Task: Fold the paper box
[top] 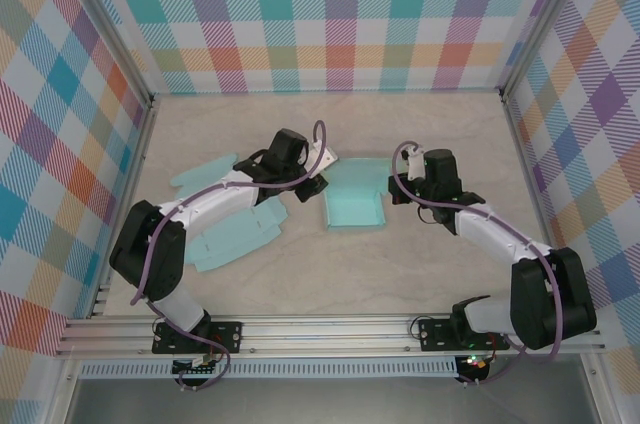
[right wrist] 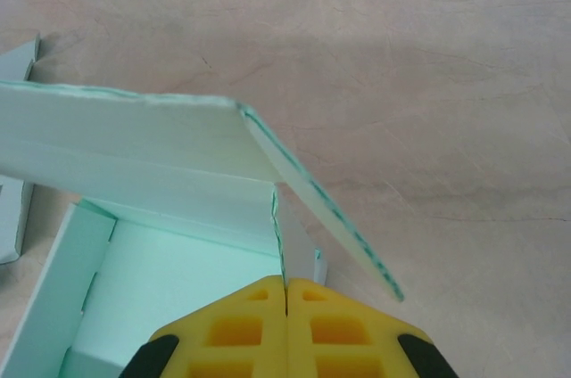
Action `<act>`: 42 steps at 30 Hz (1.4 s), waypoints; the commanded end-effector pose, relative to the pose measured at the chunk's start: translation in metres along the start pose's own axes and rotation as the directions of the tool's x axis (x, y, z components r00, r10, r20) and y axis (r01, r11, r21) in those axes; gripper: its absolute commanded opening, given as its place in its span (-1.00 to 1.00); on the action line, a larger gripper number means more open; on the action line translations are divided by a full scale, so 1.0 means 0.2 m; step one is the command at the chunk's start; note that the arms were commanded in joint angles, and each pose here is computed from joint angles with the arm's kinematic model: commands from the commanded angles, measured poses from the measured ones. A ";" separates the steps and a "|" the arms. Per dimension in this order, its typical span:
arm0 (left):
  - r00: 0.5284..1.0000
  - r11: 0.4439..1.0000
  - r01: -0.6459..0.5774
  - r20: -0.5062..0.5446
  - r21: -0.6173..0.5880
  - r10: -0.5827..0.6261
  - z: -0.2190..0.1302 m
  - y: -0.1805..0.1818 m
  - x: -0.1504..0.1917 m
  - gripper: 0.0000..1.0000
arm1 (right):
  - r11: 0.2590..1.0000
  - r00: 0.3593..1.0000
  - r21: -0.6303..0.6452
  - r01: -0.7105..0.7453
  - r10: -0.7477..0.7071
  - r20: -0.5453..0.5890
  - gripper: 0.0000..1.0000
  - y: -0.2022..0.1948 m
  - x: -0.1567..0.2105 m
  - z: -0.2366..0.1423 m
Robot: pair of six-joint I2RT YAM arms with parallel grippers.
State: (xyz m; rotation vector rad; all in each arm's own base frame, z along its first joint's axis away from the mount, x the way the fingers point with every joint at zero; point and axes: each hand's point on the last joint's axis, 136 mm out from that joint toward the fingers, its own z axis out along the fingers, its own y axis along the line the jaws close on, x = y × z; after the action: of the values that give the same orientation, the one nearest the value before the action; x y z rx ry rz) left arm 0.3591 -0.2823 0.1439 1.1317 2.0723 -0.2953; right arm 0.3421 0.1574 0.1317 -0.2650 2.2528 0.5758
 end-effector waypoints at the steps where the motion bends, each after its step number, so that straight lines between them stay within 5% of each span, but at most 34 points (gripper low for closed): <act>1: 0.992 0.986 0.103 0.090 -0.134 -0.091 -0.07 0.07 -0.09 -0.44 | 1.000 1.000 0.021 0.023 -0.023 0.020 -1.00 0.02 -0.02 -0.03; 8: 0.984 0.972 0.137 0.140 -0.193 -0.111 -0.06 0.05 -0.13 -0.51 | 0.998 0.999 0.038 0.044 -0.045 0.018 -1.00 0.05 -0.04 -0.03; 16: 0.938 0.916 0.315 0.231 -0.250 -0.259 -0.05 0.08 -0.18 -0.86 | 0.997 1.000 0.082 0.017 -0.018 0.017 -1.00 0.10 -0.02 -0.01; 22: 0.880 0.868 0.450 0.268 -0.208 -0.392 -0.03 0.03 -0.18 -0.87 | 0.989 0.998 0.147 0.034 -0.040 0.040 -1.00 0.13 -0.05 0.02; 35: 0.857 0.829 0.483 0.345 -0.282 -0.382 0.12 0.07 -0.29 -0.86 | 0.957 0.974 0.250 0.147 -0.185 0.132 -1.00 0.13 -0.36 0.13; 42: 0.809 0.758 0.575 0.357 -0.310 -0.467 0.22 0.12 -0.24 -0.85 | 0.966 0.982 0.229 0.118 -0.148 0.118 -1.00 0.14 -0.35 0.23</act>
State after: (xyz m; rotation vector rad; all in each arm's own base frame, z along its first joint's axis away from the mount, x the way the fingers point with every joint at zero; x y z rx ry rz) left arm 0.4146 -0.2991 0.1344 0.2783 2.0942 -0.1326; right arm 0.4025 0.1788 0.1470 -0.2148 2.1976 0.1484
